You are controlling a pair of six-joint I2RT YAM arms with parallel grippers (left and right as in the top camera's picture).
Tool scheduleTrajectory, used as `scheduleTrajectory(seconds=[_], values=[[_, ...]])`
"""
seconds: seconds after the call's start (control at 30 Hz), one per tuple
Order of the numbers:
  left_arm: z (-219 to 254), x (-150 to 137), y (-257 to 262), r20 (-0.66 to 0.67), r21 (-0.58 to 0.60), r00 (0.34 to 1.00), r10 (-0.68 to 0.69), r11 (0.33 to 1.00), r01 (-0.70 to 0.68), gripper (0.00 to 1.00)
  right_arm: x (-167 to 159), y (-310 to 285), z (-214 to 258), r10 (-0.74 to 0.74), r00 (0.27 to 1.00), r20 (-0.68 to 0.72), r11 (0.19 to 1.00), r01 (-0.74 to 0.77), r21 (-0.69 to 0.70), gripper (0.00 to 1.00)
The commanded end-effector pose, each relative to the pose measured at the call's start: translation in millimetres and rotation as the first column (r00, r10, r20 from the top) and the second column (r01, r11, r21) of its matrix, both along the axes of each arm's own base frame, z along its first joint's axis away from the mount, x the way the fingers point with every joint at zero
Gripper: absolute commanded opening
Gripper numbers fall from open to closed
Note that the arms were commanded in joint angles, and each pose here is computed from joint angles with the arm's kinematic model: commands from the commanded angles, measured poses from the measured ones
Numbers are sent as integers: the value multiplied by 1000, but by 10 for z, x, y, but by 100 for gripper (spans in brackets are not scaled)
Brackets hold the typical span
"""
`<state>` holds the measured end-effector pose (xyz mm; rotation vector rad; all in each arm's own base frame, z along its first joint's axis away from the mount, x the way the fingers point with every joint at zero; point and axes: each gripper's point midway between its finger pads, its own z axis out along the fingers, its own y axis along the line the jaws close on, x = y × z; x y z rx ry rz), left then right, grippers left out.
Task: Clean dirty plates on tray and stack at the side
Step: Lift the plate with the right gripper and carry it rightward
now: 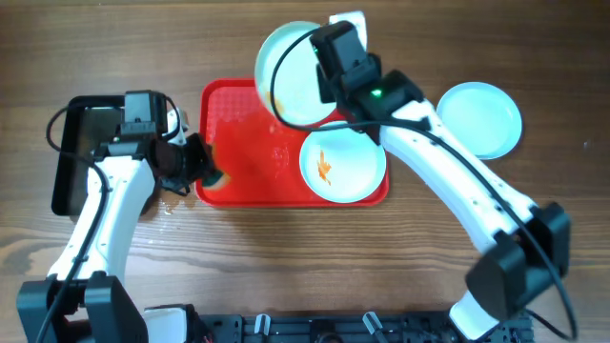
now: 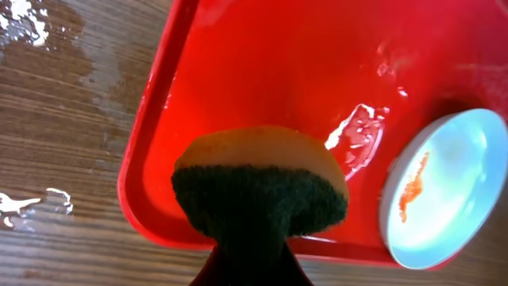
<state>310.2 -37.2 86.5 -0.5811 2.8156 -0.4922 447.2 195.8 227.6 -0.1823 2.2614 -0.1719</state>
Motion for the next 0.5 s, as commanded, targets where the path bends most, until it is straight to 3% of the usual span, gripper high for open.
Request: scheduleTrajectory(seconds=[0.0, 0.07, 0.47], values=[[-161, -57, 28, -14, 15, 1000, -4, 1000, 4, 4, -18, -304, 417, -52, 989, 137, 946, 92, -311, 4], [-190, -52, 25, -8, 14, 1000, -1, 1000, 1, 4, -64, -327, 493, -67, 983, 170, 909, 130, -396, 4], [-232, -37, 23, -4, 3, 999, 35, 999, -35, 4, -287, 174, 853, 9, 948, 318, 766, 198, -612, 4]])
